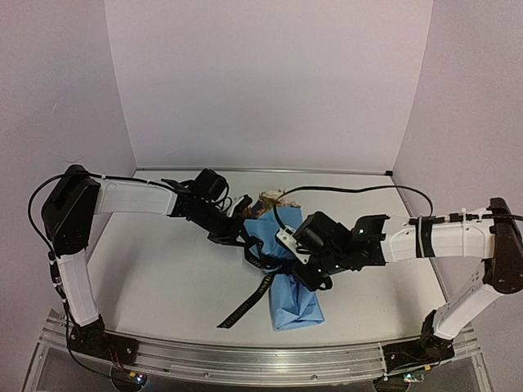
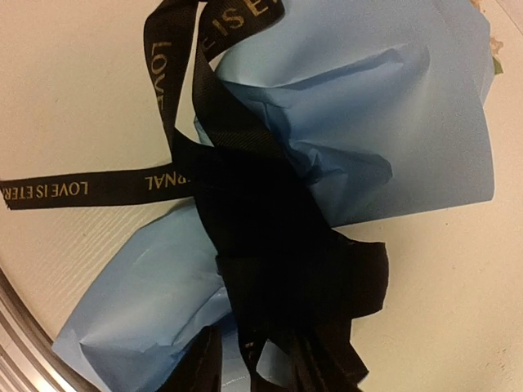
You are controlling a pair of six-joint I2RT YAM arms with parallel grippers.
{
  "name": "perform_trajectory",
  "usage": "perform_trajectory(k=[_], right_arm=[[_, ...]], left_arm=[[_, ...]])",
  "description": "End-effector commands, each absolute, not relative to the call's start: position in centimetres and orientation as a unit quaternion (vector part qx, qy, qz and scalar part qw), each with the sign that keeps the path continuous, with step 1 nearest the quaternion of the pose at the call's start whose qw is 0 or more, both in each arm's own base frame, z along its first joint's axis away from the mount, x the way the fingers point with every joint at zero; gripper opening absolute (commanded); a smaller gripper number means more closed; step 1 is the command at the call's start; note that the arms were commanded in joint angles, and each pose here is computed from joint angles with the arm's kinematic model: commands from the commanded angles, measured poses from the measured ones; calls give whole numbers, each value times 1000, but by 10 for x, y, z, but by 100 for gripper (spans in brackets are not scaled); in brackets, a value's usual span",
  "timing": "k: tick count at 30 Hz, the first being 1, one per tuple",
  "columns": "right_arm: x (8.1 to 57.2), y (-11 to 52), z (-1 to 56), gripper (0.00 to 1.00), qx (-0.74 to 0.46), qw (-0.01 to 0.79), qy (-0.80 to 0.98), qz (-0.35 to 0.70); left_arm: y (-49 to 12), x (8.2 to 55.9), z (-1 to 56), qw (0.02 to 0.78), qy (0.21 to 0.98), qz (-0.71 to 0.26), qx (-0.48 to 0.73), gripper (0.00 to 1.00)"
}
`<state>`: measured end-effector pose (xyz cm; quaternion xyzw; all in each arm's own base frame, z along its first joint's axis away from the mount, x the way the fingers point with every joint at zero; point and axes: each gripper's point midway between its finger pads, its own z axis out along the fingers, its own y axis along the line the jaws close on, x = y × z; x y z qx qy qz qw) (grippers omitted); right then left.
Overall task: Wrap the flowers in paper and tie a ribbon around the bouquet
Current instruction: Cross the half-tied ribbon over the folded bouquet.
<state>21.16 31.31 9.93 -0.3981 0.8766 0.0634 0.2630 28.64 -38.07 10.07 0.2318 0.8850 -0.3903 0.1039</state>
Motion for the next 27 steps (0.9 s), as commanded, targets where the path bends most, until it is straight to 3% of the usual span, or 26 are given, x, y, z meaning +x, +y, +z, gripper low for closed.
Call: perform_trajectory(k=[1,4,6,16,20,27], right_arm=[[215,300,132,49,-371,300,877,59],[220,284,146,62,-355,325,875,47],[228,269,144,65,-322,322,889,56],[266,256,114,58,-217,271,919,186],[279,249,94,57,-194,249,930,189],[272,237,61,46,-159,209,950,167]], left_arm=[[-389,289,122,121,869,-408,254,0],[-390,289,122,120,868,-409,254,0],[-390,289,123,120,867,-410,256,0],[-390,285,123,114,865,-414,260,0],[-391,282,124,112,862,-418,263,0],[-391,281,127,112,861,-420,263,0]])
